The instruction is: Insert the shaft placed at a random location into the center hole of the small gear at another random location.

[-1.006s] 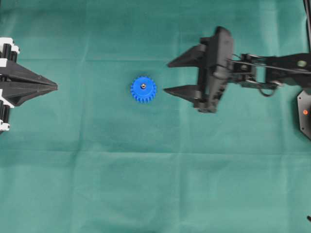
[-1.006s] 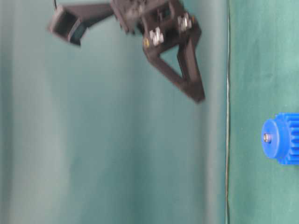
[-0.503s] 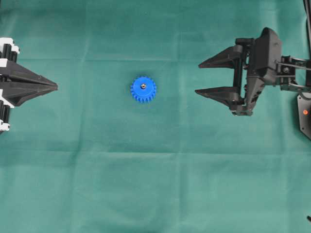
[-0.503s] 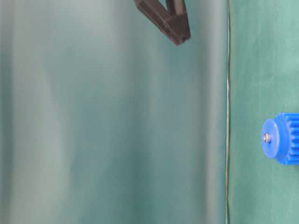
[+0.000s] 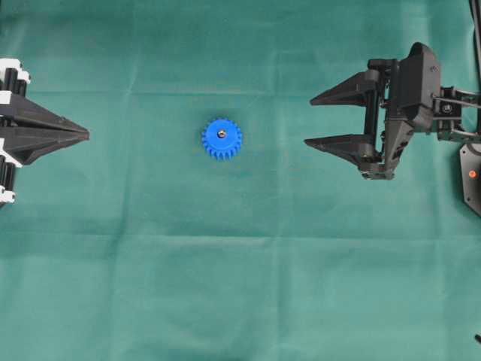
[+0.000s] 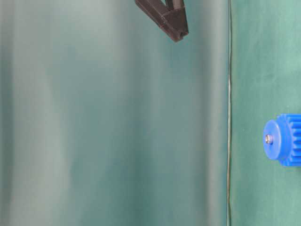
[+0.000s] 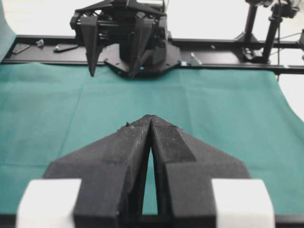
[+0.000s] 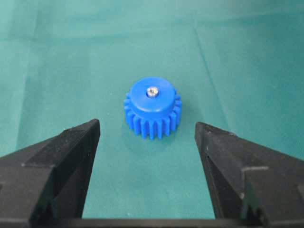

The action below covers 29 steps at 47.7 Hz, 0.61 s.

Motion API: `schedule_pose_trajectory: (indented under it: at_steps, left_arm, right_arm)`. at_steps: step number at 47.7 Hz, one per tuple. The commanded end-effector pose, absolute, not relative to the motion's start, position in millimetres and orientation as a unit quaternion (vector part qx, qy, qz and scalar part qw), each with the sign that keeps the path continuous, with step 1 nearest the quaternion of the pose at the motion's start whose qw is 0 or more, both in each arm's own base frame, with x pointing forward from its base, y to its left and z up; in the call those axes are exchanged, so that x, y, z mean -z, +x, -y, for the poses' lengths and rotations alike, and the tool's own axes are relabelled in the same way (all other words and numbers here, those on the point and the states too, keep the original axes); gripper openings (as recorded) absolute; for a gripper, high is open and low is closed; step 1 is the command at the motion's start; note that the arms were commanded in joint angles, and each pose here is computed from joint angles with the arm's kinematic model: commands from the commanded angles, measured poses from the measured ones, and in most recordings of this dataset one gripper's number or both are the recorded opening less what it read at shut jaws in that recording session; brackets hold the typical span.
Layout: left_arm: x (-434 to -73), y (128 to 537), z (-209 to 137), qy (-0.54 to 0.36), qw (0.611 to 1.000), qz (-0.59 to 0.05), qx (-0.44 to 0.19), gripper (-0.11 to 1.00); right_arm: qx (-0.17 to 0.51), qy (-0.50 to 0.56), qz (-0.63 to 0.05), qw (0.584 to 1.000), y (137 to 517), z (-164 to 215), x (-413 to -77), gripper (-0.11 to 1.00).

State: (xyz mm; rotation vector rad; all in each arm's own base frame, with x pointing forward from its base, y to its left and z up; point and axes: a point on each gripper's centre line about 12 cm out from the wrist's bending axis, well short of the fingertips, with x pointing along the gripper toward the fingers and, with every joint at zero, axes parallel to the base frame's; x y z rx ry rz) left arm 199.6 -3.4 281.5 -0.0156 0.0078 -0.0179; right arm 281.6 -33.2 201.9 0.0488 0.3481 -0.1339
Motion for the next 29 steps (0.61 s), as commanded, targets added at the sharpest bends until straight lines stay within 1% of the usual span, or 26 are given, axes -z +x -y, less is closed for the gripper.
schedule_pose_trajectory:
  at_steps: [1,29]
  left_arm:
    - [-285.9,201.4,3.8,-0.008,1.0,0.001,0.01,0.0]
    - [-285.9,201.3,4.1,-0.008,1.0,0.001,0.011,0.0]
  right_arm:
    - [0.066,0.023,-0.157,0.985,284.0,32.8,-210.0,0.79]
    - [0.066,0.023,-0.16,0.985,285.2,32.9,-209.2,0.79]
